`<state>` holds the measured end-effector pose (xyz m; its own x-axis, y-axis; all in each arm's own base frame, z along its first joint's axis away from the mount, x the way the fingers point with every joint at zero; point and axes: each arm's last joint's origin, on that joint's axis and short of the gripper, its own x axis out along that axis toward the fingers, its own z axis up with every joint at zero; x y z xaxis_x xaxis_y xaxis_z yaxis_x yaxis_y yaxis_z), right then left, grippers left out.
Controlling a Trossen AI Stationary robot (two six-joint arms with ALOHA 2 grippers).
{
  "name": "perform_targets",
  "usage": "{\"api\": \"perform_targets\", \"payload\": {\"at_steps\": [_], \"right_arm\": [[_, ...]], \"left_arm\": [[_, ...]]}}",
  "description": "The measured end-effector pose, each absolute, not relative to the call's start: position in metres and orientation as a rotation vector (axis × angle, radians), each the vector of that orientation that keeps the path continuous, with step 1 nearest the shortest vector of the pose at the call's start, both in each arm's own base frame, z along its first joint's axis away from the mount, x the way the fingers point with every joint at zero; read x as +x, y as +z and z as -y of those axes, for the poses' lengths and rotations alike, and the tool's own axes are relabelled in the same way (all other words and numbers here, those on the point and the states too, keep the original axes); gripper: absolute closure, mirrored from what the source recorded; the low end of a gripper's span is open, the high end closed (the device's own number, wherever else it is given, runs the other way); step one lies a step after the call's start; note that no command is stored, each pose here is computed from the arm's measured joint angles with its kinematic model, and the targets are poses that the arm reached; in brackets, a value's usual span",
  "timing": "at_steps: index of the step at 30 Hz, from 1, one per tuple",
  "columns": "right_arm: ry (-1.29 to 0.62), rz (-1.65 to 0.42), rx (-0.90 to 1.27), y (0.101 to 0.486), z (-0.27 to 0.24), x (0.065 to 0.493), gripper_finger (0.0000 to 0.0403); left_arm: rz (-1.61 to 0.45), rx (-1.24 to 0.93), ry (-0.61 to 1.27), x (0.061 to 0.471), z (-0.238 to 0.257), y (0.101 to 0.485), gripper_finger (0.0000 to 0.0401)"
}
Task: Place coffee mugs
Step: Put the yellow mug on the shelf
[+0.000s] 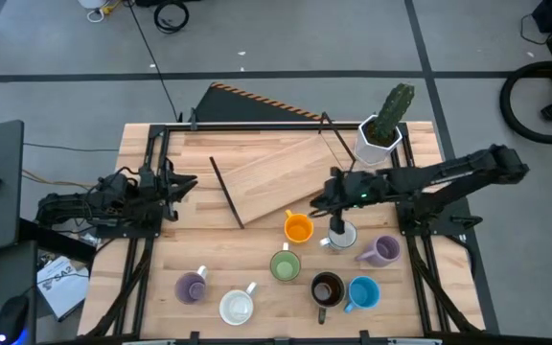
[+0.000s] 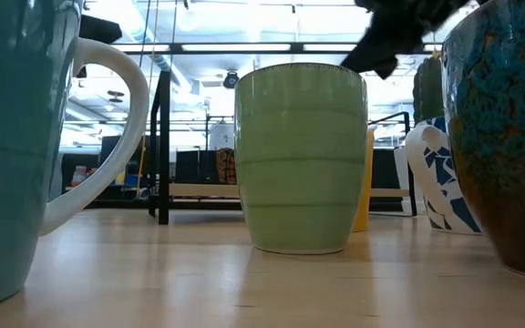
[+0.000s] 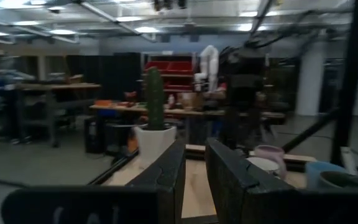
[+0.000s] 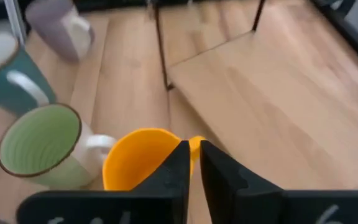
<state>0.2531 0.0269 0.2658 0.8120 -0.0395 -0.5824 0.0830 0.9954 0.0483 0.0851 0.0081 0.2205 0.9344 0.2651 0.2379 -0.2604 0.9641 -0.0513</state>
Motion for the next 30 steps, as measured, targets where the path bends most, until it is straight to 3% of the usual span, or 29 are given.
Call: {"api": "perform_targets", "payload": {"at_steps": [12, 30], "right_arm": [[0.004, -1.044, -0.053, 0.273, -0.062, 0.325, 0.0231], [0.111, -1.486, -0.235, 0.234, -0.105, 0.37, 0.0247]], "left_arm": [[0.243, -0.015, 0.428, 0.083, -0.012, 0.221, 0.0333], [0.246, -0.023, 0.428, 0.083, -0.012, 0.221, 0.0333]]}}
